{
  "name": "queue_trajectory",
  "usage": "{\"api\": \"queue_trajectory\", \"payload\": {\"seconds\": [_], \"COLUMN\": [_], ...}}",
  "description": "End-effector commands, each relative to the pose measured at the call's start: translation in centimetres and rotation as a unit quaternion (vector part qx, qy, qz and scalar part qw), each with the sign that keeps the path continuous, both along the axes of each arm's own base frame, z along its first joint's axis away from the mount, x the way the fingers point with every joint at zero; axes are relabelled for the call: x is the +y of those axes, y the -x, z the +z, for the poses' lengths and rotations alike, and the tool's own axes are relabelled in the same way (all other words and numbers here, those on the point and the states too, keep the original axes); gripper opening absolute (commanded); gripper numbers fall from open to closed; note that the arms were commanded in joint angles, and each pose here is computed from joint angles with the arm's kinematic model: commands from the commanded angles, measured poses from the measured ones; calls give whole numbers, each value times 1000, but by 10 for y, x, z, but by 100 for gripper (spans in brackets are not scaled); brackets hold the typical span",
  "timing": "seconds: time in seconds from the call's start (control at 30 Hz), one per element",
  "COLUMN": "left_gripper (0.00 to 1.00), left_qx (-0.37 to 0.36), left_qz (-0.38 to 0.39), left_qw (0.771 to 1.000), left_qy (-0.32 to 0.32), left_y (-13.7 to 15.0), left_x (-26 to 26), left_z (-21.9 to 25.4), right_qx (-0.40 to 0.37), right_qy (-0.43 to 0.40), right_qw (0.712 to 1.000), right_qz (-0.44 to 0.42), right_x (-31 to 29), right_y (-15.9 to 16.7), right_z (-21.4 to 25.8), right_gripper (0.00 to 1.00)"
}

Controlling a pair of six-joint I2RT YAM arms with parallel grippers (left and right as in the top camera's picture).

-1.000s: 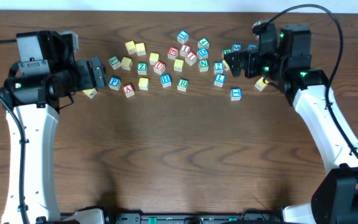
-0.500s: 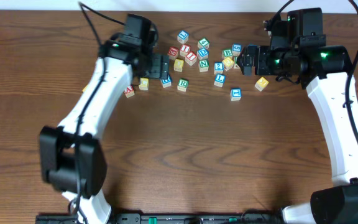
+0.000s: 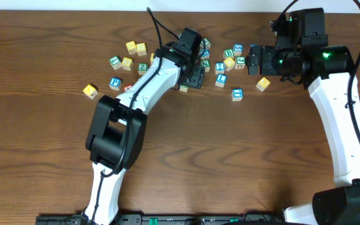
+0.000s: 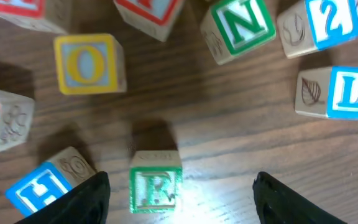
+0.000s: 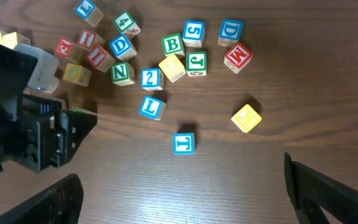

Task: Spell out ROBOT
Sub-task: 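Grasp the green R block with the left gripper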

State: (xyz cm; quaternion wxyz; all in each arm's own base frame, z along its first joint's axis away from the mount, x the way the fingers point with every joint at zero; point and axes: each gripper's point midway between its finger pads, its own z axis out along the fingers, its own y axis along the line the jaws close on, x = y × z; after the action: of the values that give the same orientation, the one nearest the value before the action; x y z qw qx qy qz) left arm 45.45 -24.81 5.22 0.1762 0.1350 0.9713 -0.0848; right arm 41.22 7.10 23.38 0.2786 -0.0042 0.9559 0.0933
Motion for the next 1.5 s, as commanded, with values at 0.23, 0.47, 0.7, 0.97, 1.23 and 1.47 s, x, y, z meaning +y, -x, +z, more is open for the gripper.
{"api": "queue_trajectory", "payload": {"seconds": [0.23, 0.47, 0.7, 0.97, 1.23, 1.47], "left_gripper": [57, 55, 40, 32, 31, 32], "left_qx": [14, 26, 22, -38, 109, 164], "left_qz": [-10, -5, 5, 29, 102, 162], "left_qw": [999, 998, 998, 998, 985, 967], "left_qy": [-46, -50, -57, -30, -90, -112], "left_y": [1, 2, -1, 0, 70, 95], "left_x": [9, 10, 13, 19, 57, 94], "left_z": [-30, -46, -47, 45, 27, -19], "right_qx": [-7, -8, -9, -11, -11, -11], "right_qy": [2, 2, 2, 1, 1, 1], "right_qw": [1000, 1000, 1000, 1000, 1000, 1000], "right_qz": [-9, -9, -9, -9, -8, -9], "right_x": [-4, -4, -4, -4, -4, -4], "right_y": [-2, -2, -2, -3, -3, -3], "right_z": [6, 6, 6, 7, 7, 7], "right_gripper": [99, 99, 99, 99, 99, 99]}}
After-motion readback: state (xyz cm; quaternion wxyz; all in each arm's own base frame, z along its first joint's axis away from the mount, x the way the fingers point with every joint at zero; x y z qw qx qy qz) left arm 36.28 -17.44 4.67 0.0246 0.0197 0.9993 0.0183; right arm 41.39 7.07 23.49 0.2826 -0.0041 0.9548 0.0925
